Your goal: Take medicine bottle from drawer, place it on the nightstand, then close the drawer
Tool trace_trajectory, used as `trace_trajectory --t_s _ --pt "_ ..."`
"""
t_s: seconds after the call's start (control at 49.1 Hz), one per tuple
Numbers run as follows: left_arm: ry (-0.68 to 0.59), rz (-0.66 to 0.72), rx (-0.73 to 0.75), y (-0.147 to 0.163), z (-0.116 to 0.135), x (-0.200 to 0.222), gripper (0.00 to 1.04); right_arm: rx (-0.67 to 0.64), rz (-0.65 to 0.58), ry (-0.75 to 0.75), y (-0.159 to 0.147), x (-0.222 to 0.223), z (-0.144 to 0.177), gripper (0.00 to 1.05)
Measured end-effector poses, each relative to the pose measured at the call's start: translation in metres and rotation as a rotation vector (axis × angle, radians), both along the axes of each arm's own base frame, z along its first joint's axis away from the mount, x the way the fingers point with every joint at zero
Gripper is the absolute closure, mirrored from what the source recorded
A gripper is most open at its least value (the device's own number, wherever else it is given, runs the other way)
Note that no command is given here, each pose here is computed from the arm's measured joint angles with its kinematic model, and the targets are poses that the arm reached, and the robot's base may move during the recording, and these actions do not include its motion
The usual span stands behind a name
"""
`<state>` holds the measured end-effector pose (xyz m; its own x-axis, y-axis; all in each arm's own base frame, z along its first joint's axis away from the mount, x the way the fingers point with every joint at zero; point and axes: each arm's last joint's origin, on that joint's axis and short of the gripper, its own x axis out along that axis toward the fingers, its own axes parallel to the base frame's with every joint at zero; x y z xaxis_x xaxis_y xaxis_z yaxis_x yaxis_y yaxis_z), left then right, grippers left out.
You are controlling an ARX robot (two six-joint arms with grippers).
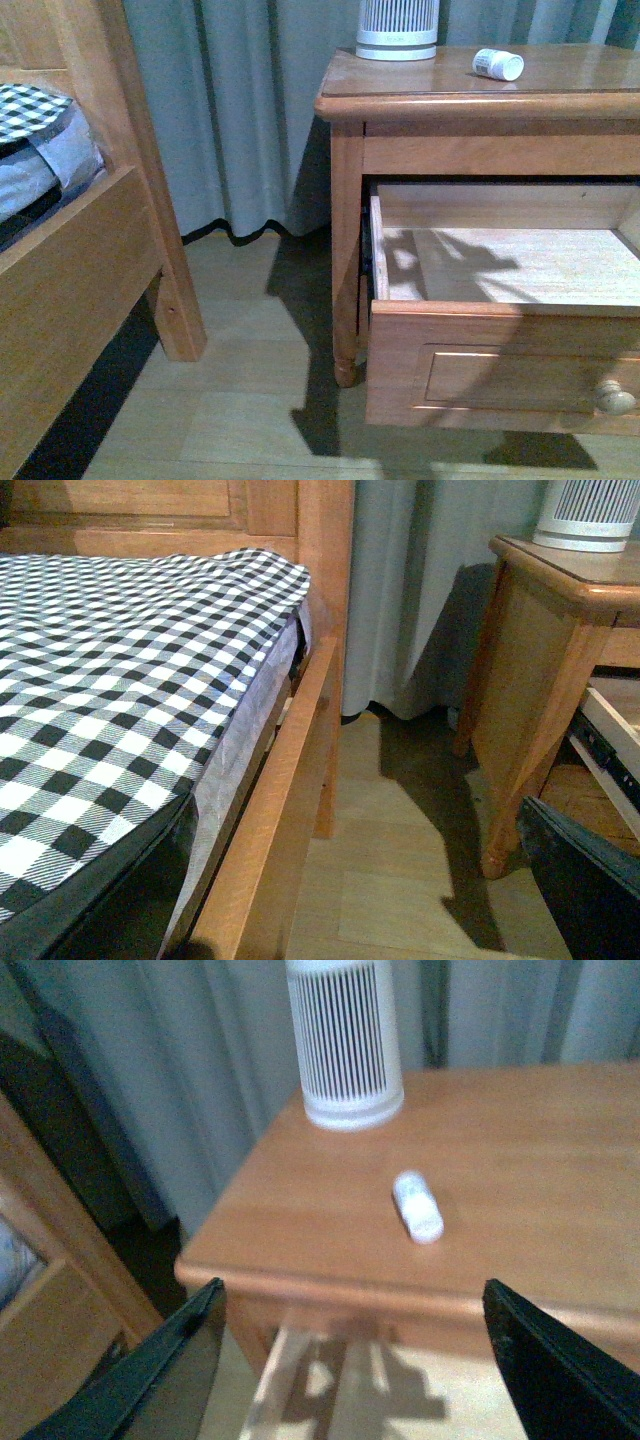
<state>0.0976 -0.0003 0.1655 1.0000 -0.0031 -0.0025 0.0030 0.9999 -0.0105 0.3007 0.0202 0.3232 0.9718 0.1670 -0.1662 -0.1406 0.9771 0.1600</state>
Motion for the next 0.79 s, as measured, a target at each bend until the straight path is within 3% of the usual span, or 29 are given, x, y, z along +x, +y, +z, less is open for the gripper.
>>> trace_trajectory --t_s 0.122,0.183,0.326,0.794 --pt "0.000 0.000 0.000 0.000 0.000 0.000 0.06 0.006 -0.039 0.165 -0.002 -0.065 -0.076 0.62" --pt "0.000 0.000 0.000 0.000 0.000 0.000 0.06 -0.002 -0.064 0.209 -0.004 -0.078 -0.099 0.70" --pt "0.000 0.000 0.000 0.000 0.000 0.000 0.06 -0.067 -0.132 0.265 -0.012 -0.098 -0.164 1.01" --pt "0.000 0.000 0.000 0.000 0.000 0.000 0.06 -0.295 -0.175 0.265 -0.026 -0.029 -0.234 1.01"
